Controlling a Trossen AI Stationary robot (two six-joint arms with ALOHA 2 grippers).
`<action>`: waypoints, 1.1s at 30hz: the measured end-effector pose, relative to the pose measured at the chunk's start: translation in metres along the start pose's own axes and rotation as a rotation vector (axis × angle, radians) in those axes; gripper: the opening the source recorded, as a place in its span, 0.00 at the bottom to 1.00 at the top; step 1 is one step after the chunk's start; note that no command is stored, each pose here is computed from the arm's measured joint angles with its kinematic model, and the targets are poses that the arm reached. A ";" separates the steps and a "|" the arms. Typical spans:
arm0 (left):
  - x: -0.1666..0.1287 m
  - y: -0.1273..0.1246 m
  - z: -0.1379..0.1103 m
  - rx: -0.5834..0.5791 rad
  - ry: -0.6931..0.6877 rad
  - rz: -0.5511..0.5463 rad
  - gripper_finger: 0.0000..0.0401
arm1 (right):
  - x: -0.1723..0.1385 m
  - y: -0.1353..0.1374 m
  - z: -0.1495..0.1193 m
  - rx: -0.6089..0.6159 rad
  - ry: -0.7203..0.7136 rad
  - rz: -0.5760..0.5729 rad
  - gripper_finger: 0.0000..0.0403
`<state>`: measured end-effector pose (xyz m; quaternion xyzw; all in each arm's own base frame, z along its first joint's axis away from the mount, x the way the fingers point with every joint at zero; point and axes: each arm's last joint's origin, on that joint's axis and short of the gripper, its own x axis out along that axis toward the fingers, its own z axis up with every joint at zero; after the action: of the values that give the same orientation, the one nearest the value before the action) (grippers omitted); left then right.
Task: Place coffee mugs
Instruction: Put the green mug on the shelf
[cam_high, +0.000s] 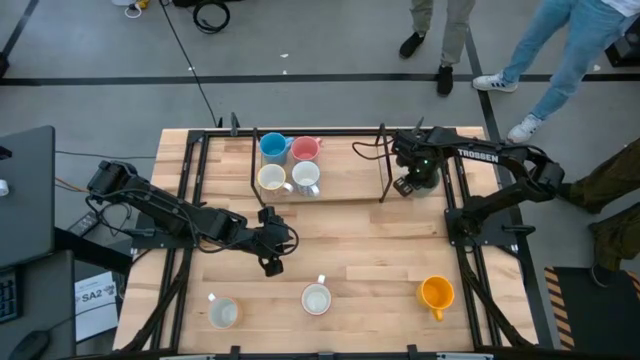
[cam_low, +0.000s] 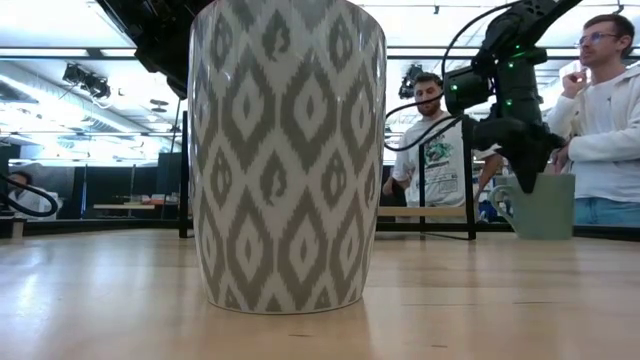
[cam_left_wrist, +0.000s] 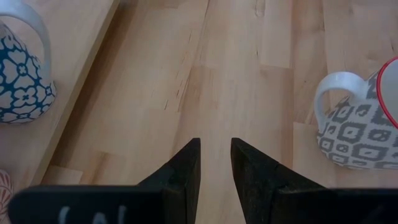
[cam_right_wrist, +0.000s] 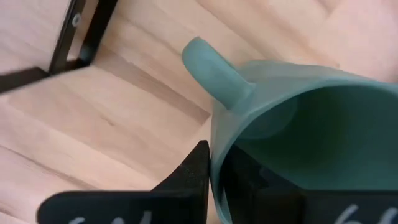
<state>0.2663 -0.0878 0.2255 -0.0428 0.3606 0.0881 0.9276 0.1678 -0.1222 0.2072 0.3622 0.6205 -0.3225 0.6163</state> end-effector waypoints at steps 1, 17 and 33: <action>0.000 0.000 0.000 0.000 0.000 0.000 0.24 | 0.000 0.000 0.000 0.021 0.000 0.003 0.10; 0.000 0.000 0.000 0.000 0.000 0.000 0.24 | 0.000 0.002 0.004 0.124 -0.030 0.046 0.14; 0.000 0.000 0.000 0.000 0.000 0.001 0.24 | 0.000 0.002 0.005 0.163 -0.034 0.050 0.15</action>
<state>0.2663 -0.0877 0.2255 -0.0426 0.3605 0.0884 0.9276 0.1723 -0.1248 0.2068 0.4211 0.5724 -0.3623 0.6031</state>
